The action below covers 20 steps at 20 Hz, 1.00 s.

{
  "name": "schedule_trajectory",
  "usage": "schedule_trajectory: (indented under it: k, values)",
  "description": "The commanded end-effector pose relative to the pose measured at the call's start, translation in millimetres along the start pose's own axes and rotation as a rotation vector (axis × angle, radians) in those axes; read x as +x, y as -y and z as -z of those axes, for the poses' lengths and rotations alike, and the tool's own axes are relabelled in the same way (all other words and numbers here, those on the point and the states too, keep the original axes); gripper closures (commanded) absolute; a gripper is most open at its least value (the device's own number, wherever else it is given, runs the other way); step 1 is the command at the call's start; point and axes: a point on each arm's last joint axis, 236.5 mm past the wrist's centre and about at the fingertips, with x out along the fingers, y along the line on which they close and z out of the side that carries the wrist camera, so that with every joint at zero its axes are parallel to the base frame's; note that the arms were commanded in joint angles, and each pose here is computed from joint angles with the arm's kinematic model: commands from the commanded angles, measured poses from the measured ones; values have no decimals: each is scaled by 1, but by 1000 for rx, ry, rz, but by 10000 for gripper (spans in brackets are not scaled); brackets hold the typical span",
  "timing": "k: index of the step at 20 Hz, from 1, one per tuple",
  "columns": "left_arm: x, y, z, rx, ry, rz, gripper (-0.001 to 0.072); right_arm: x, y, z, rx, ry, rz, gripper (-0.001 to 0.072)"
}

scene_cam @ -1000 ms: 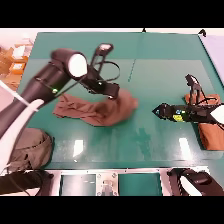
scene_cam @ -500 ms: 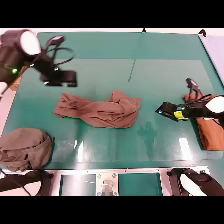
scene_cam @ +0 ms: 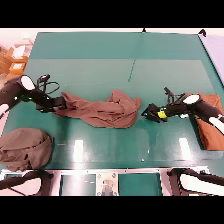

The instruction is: Fold the shirts.

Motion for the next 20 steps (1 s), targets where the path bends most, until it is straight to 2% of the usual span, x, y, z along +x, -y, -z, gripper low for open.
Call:
schedule_trajectory:
  k: [1, 4, 5, 7, 8, 9, 10, 15, 18, 20]
  values:
    - [18, 26, -25, -32, 111, 157, 7, 22, -23, 3, -3, -38, -112, 325]
    - [21, 53, -37, -28, 149, 290, 7, 36, -34, 5, -10, -63, -139, 330]
    - [24, 54, -38, -38, 149, 299, 7, 41, -37, 6, -9, -72, -145, 363]
    - [32, 52, -38, -51, 138, 295, 11, 47, -43, 5, -37, -84, -153, 378]
    - [34, 50, -39, -54, 140, 291, 242, 47, -45, 3, -58, -82, -155, 537]
    - [34, 48, -43, -50, 160, 283, 545, 46, -47, 1, -74, -76, -157, 661]
    - [33, 47, -50, -38, 189, 275, 684, 44, -47, -3, -77, -66, -158, 692]
    - [-12, 70, -82, 68, 235, 306, 684, 4, -64, -35, -123, -30, -233, 694]
    - [-81, 99, -111, 179, 299, 333, 684, -62, -111, -62, -259, 52, -310, 694]
    - [-149, 121, -128, 252, 406, 341, 684, -129, -153, -78, -397, 193, -334, 694]
